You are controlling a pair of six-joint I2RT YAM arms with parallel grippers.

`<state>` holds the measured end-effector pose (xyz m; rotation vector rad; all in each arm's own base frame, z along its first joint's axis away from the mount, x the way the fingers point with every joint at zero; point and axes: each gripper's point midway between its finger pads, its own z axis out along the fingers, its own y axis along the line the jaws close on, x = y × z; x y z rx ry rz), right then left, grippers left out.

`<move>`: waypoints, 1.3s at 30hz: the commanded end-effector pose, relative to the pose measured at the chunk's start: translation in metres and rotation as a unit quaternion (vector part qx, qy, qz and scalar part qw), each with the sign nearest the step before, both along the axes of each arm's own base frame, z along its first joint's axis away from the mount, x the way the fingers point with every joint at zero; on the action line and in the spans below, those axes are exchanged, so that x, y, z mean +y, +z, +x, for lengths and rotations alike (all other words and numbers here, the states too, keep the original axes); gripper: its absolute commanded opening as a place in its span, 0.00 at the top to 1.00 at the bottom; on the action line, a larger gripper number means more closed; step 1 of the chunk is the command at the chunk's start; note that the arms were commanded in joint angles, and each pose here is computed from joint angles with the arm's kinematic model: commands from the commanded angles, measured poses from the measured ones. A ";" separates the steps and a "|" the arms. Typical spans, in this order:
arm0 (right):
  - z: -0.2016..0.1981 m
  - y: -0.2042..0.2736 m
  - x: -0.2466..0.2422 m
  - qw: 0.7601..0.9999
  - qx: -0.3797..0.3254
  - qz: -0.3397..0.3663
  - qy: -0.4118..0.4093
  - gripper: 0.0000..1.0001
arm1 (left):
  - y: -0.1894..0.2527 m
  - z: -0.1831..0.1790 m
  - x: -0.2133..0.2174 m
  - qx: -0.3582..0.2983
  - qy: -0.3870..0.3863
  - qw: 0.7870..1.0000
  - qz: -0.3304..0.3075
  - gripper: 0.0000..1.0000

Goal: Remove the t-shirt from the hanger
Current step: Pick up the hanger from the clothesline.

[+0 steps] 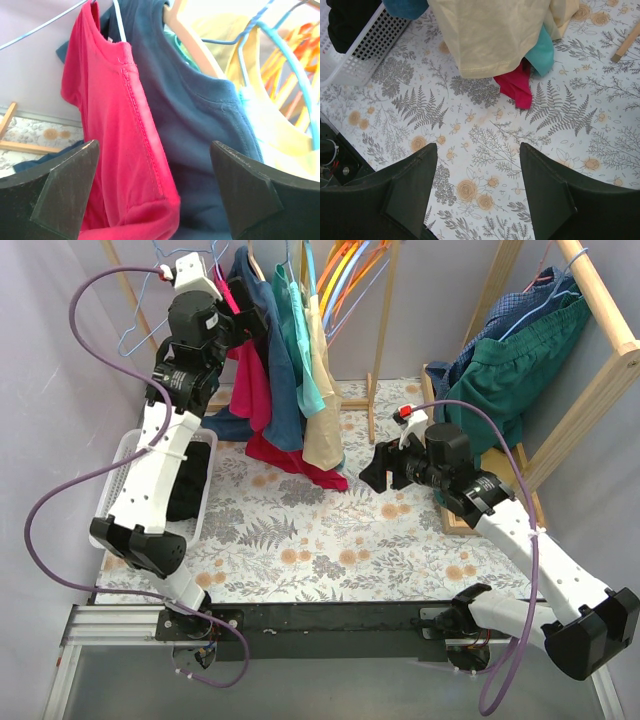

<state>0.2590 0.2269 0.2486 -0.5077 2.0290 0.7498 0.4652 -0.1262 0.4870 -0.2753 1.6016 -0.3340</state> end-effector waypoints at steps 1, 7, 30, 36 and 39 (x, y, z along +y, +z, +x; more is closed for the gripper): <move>-0.001 0.013 0.001 0.999 -0.025 0.021 0.002 0.26 | 0.002 0.004 0.019 0.006 0.067 0.998 0.016 0.12; -0.002 0.008 0.000 1.000 -0.021 0.020 0.002 0.26 | 0.008 -0.002 0.034 0.007 0.100 0.994 0.032 0.30; -0.002 0.006 -0.001 1.000 -0.016 0.020 -0.003 0.27 | 0.076 -0.025 0.050 -0.068 0.113 0.990 0.052 1.00; -0.001 0.005 -0.001 1.000 -0.015 0.018 -0.005 0.27 | 0.090 -0.040 0.057 -0.086 0.117 0.988 0.049 1.00; -0.001 0.003 -0.001 1.000 -0.012 0.015 -0.004 0.27 | 0.099 -0.051 0.060 -0.101 0.115 0.987 0.044 1.00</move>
